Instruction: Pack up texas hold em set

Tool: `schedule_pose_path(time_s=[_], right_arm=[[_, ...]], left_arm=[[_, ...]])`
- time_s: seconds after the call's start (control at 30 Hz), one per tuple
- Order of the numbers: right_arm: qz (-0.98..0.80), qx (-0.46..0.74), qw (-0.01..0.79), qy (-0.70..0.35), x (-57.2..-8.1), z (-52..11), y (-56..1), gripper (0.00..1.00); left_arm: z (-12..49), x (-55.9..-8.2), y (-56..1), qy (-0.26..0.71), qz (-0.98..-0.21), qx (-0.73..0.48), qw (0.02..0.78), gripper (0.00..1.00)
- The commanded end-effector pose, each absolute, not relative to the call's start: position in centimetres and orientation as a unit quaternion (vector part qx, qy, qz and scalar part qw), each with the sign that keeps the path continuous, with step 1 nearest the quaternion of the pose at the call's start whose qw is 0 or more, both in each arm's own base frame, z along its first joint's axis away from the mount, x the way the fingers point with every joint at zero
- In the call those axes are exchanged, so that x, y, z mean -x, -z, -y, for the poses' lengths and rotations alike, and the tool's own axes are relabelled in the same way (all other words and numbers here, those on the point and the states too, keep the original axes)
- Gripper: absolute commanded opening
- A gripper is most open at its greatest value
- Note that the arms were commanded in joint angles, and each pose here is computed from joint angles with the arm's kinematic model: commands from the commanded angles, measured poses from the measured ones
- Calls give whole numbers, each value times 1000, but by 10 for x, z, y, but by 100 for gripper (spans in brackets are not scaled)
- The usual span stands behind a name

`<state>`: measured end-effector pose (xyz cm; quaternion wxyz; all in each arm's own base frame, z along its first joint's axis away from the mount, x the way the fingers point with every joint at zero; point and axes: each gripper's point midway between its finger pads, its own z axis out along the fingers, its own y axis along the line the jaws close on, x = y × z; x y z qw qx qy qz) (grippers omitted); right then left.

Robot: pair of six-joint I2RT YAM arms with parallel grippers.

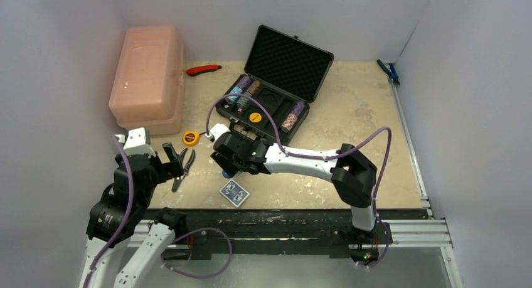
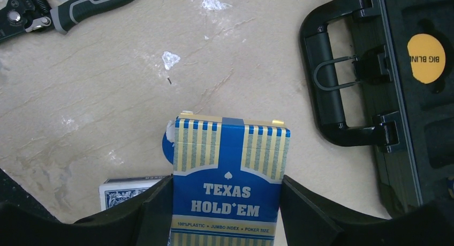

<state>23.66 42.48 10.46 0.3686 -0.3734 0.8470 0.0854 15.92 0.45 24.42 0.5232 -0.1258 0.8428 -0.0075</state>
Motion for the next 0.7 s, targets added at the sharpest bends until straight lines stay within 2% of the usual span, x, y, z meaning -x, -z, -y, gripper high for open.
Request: schedule_pose_path(time_s=[0.0, 0.3, 0.5, 0.67], right_arm=[[-810, 392, 422, -113, -252, -434, -147, 0], [-760, 398, 501, -116, -297, -436, -192, 0], [-746, 386, 529, -122, -321, -432, -207, 0], [-735, 366, 558, -117, -337, -427, -211, 0]], left_arm=[[2, -167, -255, 25, -832, 113, 543, 100], [18, -178, -259, 59, -828, 97, 550, 100], [38, -181, -260, 104, -825, 68, 552, 100], [36, -178, -254, 101, -832, 80, 540, 100]])
